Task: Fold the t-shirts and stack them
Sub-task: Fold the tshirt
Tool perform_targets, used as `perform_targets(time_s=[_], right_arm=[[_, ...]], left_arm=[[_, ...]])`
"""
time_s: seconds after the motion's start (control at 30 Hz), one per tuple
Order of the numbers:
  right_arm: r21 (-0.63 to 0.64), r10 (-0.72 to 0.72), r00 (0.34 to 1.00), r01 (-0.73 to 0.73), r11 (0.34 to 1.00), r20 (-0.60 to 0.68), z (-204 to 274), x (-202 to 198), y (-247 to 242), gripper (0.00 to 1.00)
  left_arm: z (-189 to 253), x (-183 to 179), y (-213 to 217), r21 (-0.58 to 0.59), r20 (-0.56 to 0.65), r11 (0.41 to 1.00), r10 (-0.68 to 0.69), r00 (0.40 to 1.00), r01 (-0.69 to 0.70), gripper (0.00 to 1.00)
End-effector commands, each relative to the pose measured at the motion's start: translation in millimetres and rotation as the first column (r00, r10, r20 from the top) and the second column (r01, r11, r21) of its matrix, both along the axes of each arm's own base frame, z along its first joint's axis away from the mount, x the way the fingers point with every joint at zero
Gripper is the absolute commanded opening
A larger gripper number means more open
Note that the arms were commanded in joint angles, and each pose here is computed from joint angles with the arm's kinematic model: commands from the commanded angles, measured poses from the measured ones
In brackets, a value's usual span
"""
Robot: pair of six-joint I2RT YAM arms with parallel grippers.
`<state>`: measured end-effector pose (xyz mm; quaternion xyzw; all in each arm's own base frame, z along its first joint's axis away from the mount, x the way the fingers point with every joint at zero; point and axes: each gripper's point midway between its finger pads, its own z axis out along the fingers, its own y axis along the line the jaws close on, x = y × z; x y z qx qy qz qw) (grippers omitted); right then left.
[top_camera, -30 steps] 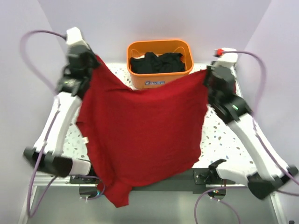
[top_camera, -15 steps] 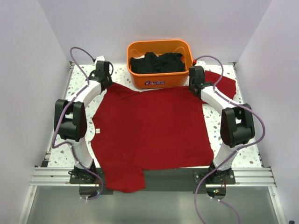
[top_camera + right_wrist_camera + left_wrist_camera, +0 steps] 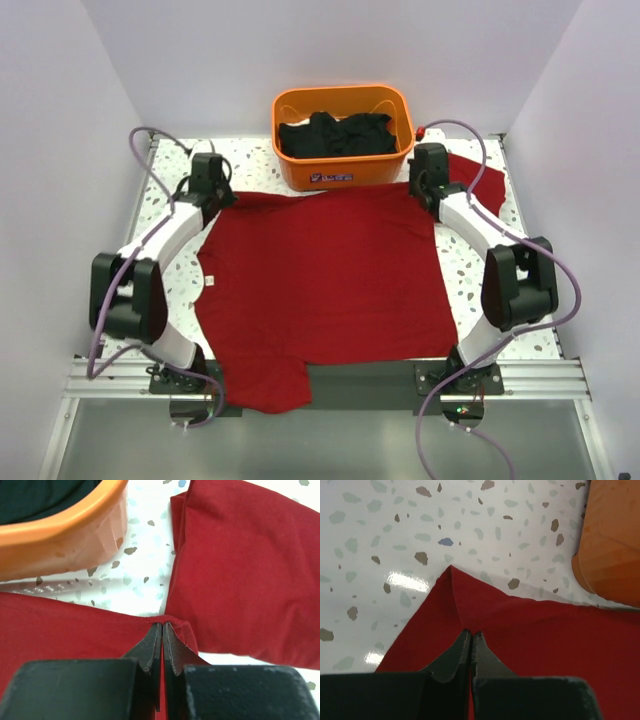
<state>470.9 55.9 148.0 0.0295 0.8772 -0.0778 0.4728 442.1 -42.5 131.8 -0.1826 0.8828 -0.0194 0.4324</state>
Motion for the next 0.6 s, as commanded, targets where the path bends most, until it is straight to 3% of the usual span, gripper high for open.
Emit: perform_targets(time_s=[0.0,0.33,0.43,0.57], right_arm=[[0.030,0.003,0.998,-0.004,1.000,0.058,27,-9,-3,0.00],[-0.010,-0.084,0.996,0.084,0.996,0.015,20,-58,-30,0.00],[0.018,-0.069,0.998,0.068,0.997,0.008,17,-65,-27,0.00],[-0.004,-0.100,0.995,0.100,0.995,-0.009,10,-83,-36,0.00]], left_arm=[[19,-27,-5,-0.104,0.054,0.994,0.025,0.998,-0.019,0.00],[-19,-134,-7,-0.231,-0.103,0.969,0.070,0.992,-0.092,0.00],[-9,-159,-8,-0.277,-0.088,0.955,0.085,0.992,-0.106,0.00],[-18,-193,1,-0.254,-0.153,0.954,0.123,0.981,-0.159,0.00]])
